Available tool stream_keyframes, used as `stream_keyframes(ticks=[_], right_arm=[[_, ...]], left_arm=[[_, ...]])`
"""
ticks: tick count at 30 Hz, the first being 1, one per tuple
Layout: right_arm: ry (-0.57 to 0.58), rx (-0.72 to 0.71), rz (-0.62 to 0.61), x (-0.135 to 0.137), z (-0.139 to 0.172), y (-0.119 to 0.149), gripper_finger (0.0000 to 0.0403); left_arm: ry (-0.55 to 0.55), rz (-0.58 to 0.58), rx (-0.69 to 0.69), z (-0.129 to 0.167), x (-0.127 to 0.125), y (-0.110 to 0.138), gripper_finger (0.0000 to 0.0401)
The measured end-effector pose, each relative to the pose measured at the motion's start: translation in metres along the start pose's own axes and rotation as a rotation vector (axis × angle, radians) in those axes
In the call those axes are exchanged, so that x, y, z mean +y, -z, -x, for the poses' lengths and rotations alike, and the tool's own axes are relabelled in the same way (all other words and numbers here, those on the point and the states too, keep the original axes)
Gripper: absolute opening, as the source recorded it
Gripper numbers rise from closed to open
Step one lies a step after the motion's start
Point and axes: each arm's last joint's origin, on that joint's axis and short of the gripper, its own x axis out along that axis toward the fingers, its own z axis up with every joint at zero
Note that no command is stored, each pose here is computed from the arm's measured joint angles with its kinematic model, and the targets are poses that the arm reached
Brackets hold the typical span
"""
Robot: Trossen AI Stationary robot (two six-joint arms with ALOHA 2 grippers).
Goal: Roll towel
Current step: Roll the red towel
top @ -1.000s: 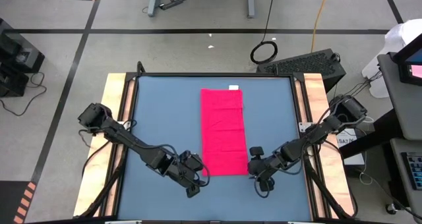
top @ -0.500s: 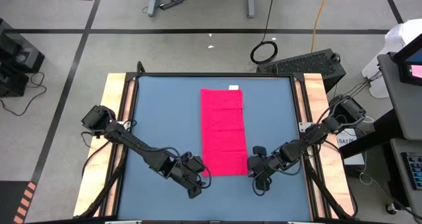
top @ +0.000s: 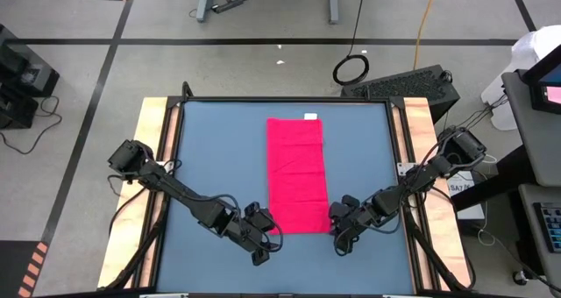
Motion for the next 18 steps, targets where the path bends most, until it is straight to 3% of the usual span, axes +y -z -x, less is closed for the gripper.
stream_keyframes(ticks=[7,13,18], right_arm=[[-0.009,0.014,-0.147,0.0003,0.0,0.0003,0.0172],[-0.032,0.045,-0.069,0.0012,0.0001,0.0014,0.0181],[0.008,0.022,-0.162,-0.0015,-0.0001,0.0009,0.0186]], left_arm=[[0.001,0.003,0.001,0.0006,-0.0013,0.0013,0.0294],[-0.011,-0.002,-0.012,0.0012,-0.0026,0.0024,0.0294],[-0.014,-0.001,-0.014,0.0012,-0.0023,0.0022,0.0294]])
